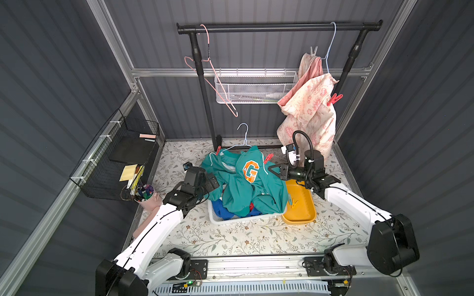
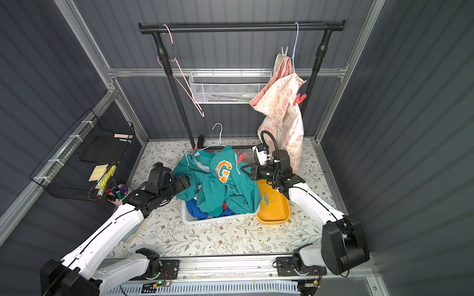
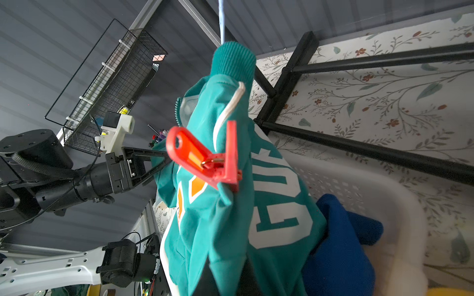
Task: Remove the clothespins securing jackets to the hanger
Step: Adjust the jacket in the basket.
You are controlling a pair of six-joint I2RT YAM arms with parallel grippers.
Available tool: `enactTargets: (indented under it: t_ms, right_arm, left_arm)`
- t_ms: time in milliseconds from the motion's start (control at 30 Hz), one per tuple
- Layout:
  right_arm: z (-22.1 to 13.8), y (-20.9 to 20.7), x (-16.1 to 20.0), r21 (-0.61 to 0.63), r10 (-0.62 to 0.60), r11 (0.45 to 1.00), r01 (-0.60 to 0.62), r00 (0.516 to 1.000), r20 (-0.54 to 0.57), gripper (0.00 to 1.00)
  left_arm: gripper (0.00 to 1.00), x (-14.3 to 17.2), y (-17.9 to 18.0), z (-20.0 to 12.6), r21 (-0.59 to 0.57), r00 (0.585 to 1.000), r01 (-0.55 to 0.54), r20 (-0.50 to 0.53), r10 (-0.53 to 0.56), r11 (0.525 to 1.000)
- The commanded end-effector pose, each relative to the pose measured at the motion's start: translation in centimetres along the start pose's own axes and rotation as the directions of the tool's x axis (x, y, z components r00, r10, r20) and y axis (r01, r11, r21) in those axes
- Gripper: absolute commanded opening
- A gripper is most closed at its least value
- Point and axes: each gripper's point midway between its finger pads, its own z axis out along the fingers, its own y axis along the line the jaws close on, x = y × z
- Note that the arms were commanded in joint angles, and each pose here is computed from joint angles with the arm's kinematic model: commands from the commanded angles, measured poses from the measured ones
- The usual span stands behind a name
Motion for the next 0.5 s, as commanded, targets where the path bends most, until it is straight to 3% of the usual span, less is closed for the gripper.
enactTargets:
  t_ms: [0, 133, 200, 300, 400, 467]
  right_arm:
    - [-0.1, 1.1, -2.2, -0.027, -0.046, 0.999, 0.047, 0.998, 0.05, 0.0]
    - [0.0, 1.2, -2.1, -0.04, -0.046, 0.998, 0.047, 0.998, 0.043, 0.0]
    - [0.1, 1.1, -2.2, -0.039, -0.043, 0.998, 0.044, 0.998, 0.041, 0.0]
    - [0.3, 1.2, -2.3, -0.055, -0.045, 0.997, 0.047, 0.998, 0.038, 0.0]
    - [0.3, 1.3, -2.2, -0.059, -0.044, 0.997, 0.046, 0.998, 0.036, 0.0]
    - [0.2, 1.4, -2.2, -0.059, -0.046, 0.997, 0.048, 0.998, 0.036, 0.0]
  left_arm:
    - [0.99, -2.3, 1.7, -1.8, -0.117, 0.995, 0.08, 0.074, -0.072, 0.99]
    - [0.99, -3.4, 2.5, -3.1, -0.193, 0.993, 0.09, 0.097, -0.073, 0.977]
    - [0.99, -4.3, 1.6, -3.9, -0.135, 0.99, 0.068, 0.128, -0.05, 0.989]
    - [0.99, -6.4, -1.8, -5.7, 0.032, 0.977, -0.061, 0.205, 0.053, 0.998]
    - [0.99, -7.2, -2.5, -6.5, 0.051, 0.97, -0.094, 0.232, 0.08, 0.994]
    - [0.99, -6.4, -3.1, -5.3, 0.067, 0.974, -0.135, 0.193, 0.12, 0.989]
